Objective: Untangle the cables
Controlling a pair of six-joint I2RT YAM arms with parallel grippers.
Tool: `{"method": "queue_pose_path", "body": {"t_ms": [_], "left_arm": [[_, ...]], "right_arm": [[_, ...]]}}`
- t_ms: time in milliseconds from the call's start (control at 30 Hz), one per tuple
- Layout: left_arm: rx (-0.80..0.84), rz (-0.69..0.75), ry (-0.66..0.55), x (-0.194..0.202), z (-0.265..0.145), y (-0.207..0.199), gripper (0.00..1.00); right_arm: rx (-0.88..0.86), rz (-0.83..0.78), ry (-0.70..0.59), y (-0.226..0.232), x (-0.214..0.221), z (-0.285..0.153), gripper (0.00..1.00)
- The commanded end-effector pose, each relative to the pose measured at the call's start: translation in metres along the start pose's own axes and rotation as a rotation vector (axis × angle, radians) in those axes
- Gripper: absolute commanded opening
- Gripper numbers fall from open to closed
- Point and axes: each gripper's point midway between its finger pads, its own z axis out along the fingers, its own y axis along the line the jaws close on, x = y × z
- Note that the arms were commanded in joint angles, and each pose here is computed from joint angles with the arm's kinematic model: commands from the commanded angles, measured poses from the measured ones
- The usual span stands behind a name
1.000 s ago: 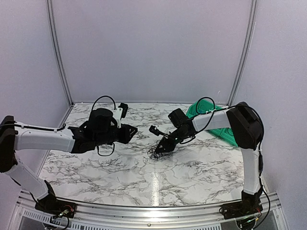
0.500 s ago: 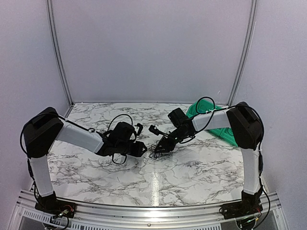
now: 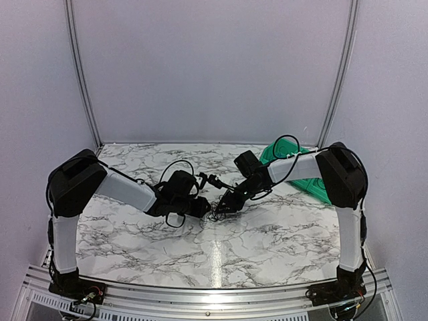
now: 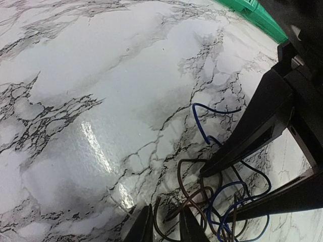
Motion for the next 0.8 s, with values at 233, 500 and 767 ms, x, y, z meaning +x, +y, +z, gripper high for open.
{"method": "queue_pose_path", "body": {"t_ms": [233,500,767], "left_arm": [[-0.262,-0.037,-0.148,-0.025,-0.022,0.047,0.00],[-0.450,-0.084,-0.435,-0.071,-0.119,0.084,0.00],[-0.549,-0.022,-0.618,-0.102,-0.216,0.087,0.00]], "right_arm": [[0.052,0.100,0.198,-0.015,0.062,0.021,0.36],[0.135,0.087,0.235,-0.029,0.069,0.018,0.35],[0.160,0.099,0.283,-0.036,0.081,0.021,0.30]]}}
